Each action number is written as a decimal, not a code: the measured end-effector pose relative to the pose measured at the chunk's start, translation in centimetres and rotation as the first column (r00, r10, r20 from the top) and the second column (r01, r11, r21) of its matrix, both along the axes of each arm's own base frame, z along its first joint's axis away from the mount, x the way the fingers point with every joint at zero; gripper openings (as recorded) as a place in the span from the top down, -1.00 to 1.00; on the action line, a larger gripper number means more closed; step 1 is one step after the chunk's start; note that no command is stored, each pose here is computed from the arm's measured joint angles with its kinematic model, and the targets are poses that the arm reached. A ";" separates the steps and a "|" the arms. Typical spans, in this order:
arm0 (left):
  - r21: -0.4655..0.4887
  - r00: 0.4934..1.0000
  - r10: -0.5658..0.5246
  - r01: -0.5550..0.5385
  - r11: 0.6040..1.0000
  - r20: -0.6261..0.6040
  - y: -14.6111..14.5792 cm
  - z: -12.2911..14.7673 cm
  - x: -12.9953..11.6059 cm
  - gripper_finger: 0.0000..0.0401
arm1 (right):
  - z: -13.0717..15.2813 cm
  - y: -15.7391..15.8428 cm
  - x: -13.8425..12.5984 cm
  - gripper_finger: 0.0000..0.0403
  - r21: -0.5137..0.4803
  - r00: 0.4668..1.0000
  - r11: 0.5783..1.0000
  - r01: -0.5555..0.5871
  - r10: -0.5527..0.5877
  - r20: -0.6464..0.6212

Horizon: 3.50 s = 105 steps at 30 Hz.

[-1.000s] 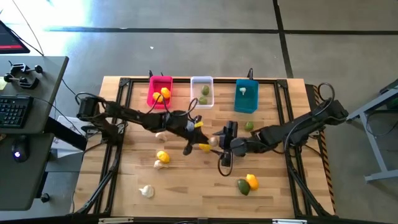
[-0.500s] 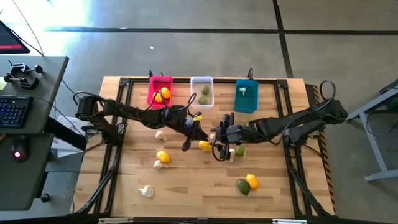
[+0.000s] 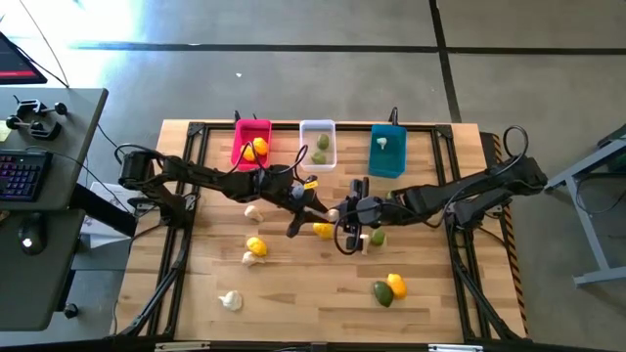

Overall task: Sort produce into baskets
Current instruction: Put the white garlic into the blue bin, then put the lime into the transparent bin

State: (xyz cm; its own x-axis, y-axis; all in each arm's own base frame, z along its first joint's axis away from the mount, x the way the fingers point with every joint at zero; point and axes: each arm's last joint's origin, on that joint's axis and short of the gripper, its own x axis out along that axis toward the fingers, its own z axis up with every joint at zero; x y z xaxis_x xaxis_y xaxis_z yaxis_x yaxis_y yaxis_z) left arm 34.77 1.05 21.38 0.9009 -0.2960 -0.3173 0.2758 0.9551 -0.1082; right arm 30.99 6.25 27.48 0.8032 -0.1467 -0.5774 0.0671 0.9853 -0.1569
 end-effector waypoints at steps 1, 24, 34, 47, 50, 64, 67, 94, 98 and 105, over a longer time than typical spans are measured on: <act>-0.002 1.000 0.003 -0.003 1.000 -0.001 0.1 0.0 0.0 0.40 | 0.1 0.0 0.0 0.44 0.001 1.000 1.000 0.000 0.000 0.006; 0.011 0.973 0.129 -0.133 0.991 0.189 2.5 -3.2 -3.4 0.08 | 3.7 -9.4 -4.1 0.44 -0.089 0.903 0.898 0.430 -0.428 0.039; 0.013 0.962 0.134 -0.141 0.990 0.238 2.4 -2.9 -4.4 0.08 | 3.3 -16.6 -6.2 0.44 -0.125 0.735 0.728 0.674 -0.678 0.013; 0.028 0.949 0.126 -0.141 0.990 0.290 2.4 -2.0 -4.6 0.08 | 1.0 -24.6 -9.1 0.44 -0.121 0.525 0.531 0.839 -0.847 -0.081; 0.028 0.949 0.126 -0.140 0.990 0.290 2.4 -2.0 -4.6 0.08 | -0.4 -26.0 -9.1 0.44 -0.086 0.519 0.533 0.842 -0.843 -0.139; 0.036 0.949 0.123 -0.139 0.990 0.289 2.4 -2.1 -4.6 0.08 | -5.0 -28.6 -9.5 0.44 -0.025 0.443 0.483 0.875 -0.821 -0.360; 0.028 0.950 0.125 -0.139 0.990 0.286 2.4 -2.1 -4.6 0.08 | -5.9 -28.8 -9.5 0.44 -0.036 0.426 0.478 0.877 -0.811 -0.401; 0.011 0.955 0.122 -0.130 0.992 0.272 2.3 -2.2 -4.6 0.08 | -10.9 -29.9 -8.6 0.00 -0.158 0.339 0.485 0.860 -0.775 -0.533; 0.012 0.956 0.121 -0.129 0.992 0.269 2.3 -2.2 -4.6 0.08 | -10.5 -29.7 -8.6 -0.13 -0.154 0.347 0.486 0.860 -0.780 -0.521; 0.012 0.958 0.121 -0.128 0.992 0.259 2.3 -2.3 -4.6 0.08 | -9.0 -28.2 -7.5 -0.15 -0.164 0.428 0.561 0.811 -0.761 -0.487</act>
